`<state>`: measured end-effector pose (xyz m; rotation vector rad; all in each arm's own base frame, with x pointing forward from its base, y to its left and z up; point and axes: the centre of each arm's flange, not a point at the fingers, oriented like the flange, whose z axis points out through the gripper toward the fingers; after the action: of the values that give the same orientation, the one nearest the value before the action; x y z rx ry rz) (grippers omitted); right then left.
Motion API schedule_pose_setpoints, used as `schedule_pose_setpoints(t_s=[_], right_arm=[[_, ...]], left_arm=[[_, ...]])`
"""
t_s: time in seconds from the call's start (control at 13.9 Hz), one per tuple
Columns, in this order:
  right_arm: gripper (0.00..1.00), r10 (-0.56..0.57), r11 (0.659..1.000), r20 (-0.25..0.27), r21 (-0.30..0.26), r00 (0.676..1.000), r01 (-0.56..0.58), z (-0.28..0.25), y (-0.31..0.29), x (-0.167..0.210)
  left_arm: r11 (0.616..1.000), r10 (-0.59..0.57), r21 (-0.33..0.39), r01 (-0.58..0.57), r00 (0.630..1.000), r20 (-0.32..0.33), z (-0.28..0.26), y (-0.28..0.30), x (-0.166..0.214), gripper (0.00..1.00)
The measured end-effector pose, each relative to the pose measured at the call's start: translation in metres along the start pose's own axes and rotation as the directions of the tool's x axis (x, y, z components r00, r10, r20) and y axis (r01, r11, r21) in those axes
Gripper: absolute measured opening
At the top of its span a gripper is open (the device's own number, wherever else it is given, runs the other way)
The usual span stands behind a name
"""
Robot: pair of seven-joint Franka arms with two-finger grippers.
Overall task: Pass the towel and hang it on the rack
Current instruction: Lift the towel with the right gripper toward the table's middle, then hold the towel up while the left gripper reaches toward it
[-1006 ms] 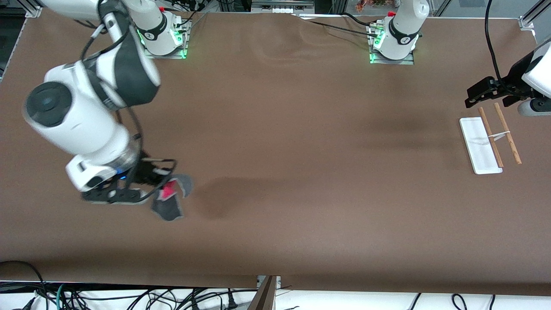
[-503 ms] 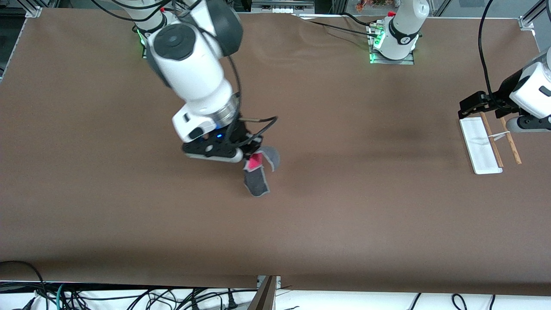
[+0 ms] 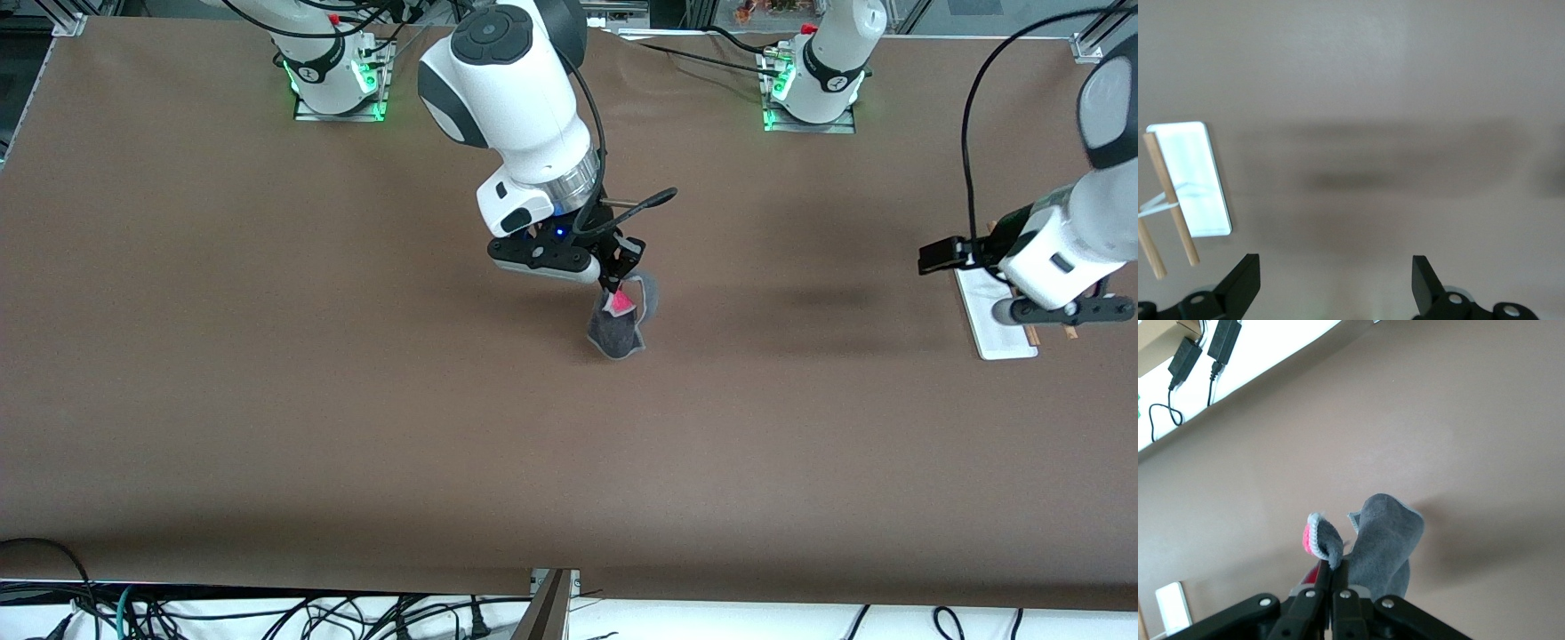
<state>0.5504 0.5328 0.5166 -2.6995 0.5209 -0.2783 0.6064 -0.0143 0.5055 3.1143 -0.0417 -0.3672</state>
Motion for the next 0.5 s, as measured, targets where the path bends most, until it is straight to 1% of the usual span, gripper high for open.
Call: schedule_pose_setpoints(t_s=[0.07,0.14,0.22,0.36,0.5], right_arm=[[0.02,0.007,1.000,0.000,0.006,1.000,-0.007,-0.001,-0.002,-0.003],[0.02,0.009,1.000,-0.001,0.013,1.000,-0.009,-0.002,-0.004,-0.007],[0.02,0.006,1.000,-0.001,0.019,1.000,-0.006,-0.003,-0.007,-0.010],[0.02,0.000,1.000,0.001,0.024,1.000,0.000,-0.003,-0.010,-0.017],[0.02,0.000,1.000,0.003,0.027,1.000,0.000,-0.003,-0.012,-0.022]], left_arm=[[0.998,0.061,-0.014,-0.061,0.998,0.011,0.006,0.001,0.003,1.00],[0.992,0.117,-0.057,-0.116,0.993,0.015,0.012,0.005,0.004,1.00],[0.981,0.158,-0.115,-0.156,0.987,0.007,0.018,0.011,0.005,1.00],[0.951,0.207,-0.223,-0.212,0.977,-0.046,0.037,0.023,0.012,1.00],[0.910,0.262,-0.304,-0.282,0.959,-0.108,0.068,0.042,0.019,1.00]])
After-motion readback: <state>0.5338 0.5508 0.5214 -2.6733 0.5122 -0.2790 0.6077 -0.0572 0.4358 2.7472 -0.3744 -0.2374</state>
